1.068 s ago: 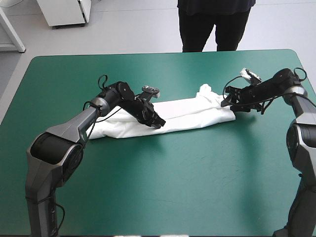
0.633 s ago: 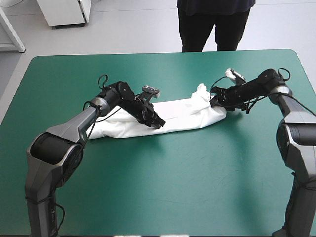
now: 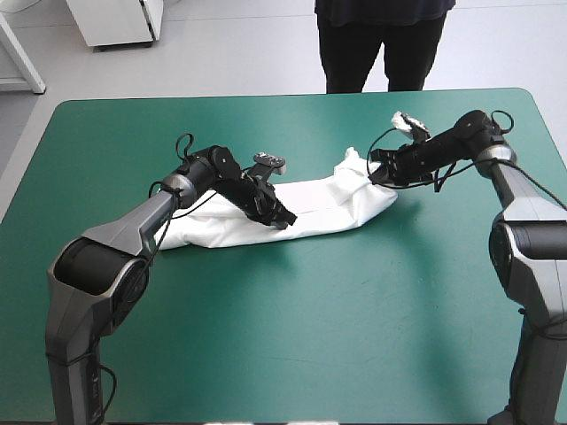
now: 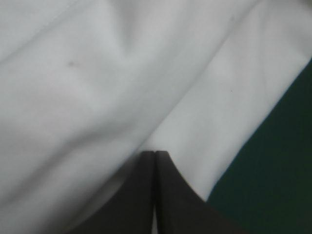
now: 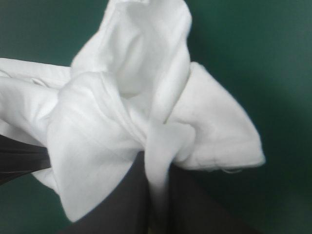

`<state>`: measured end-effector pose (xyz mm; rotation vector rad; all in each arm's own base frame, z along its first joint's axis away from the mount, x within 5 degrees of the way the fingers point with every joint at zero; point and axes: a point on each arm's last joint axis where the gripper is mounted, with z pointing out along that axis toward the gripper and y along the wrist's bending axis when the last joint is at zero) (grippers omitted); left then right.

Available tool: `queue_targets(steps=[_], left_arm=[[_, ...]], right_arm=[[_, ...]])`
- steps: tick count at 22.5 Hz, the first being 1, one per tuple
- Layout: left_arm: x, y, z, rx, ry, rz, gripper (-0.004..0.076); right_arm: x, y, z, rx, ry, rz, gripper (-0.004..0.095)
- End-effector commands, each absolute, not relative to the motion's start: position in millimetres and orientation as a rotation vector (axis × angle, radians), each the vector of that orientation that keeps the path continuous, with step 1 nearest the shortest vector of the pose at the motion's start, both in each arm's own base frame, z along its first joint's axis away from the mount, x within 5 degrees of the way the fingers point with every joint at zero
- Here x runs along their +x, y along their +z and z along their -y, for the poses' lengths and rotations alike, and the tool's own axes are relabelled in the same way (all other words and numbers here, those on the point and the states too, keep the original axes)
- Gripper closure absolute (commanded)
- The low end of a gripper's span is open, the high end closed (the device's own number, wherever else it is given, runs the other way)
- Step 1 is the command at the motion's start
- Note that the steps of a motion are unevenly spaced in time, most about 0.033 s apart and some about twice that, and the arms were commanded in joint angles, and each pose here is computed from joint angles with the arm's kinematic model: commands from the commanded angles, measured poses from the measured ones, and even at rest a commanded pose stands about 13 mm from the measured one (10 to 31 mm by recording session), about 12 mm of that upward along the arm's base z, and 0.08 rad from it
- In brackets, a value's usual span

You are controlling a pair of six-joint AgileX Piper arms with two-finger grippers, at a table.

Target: Fold the cloth

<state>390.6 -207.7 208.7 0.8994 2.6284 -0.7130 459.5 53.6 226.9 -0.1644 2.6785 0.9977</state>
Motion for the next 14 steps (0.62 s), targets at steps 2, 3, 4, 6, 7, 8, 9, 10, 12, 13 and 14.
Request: queue_targets(steps=[2, 3, 4, 6, 7, 8, 9, 10, 12, 13, 14], left_arm=[[388, 241, 207, 0.886, -0.714, -2.549, 0.0746], [388, 241, 207, 0.886, -0.714, -2.549, 0.0746], [388, 241, 207, 0.886, -0.714, -2.549, 0.0746], [388, 241, 207, 0.884, -0.715, -2.547, 0.0746], [388, 241, 207, 0.884, -0.715, -2.547, 0.0746], [388, 242, 208, 0.882, -0.718, -2.547, 0.0746], [388, 242, 208, 0.882, -0.718, -2.547, 0.0746], [388, 242, 208, 0.882, -0.718, -2.547, 0.0746], [388, 242, 208, 0.881, -0.717, -2.545, 0.0746], [388, 242, 208, 0.878, -0.715, -2.543, 0.0746], [388, 242, 208, 0.878, -0.715, -2.543, 0.0746]], right_arm=[[436, 321, -54, -0.262, 0.998, -2.465, 0.0921], [433, 328, -53, -0.267, 0.990, -2.453, 0.0921], [428, 338, -51, -0.274, 0.981, -2.434, 0.0921], [420, 353, -51, -0.289, 0.966, -2.402, 0.0921], [418, 357, -51, -0.295, 0.962, -2.394, 0.0921], [415, 362, -51, -0.304, 0.957, -2.384, 0.0921], [414, 363, -51, -0.305, 0.956, -2.381, 0.0921], [413, 365, -51, -0.308, 0.955, -2.378, 0.0921], [413, 365, -52, -0.312, 0.960, -2.381, 0.0921], [412, 365, -52, -0.313, 0.962, -2.383, 0.0921], [412, 364, -52, -0.314, 0.959, -2.384, 0.0921]])
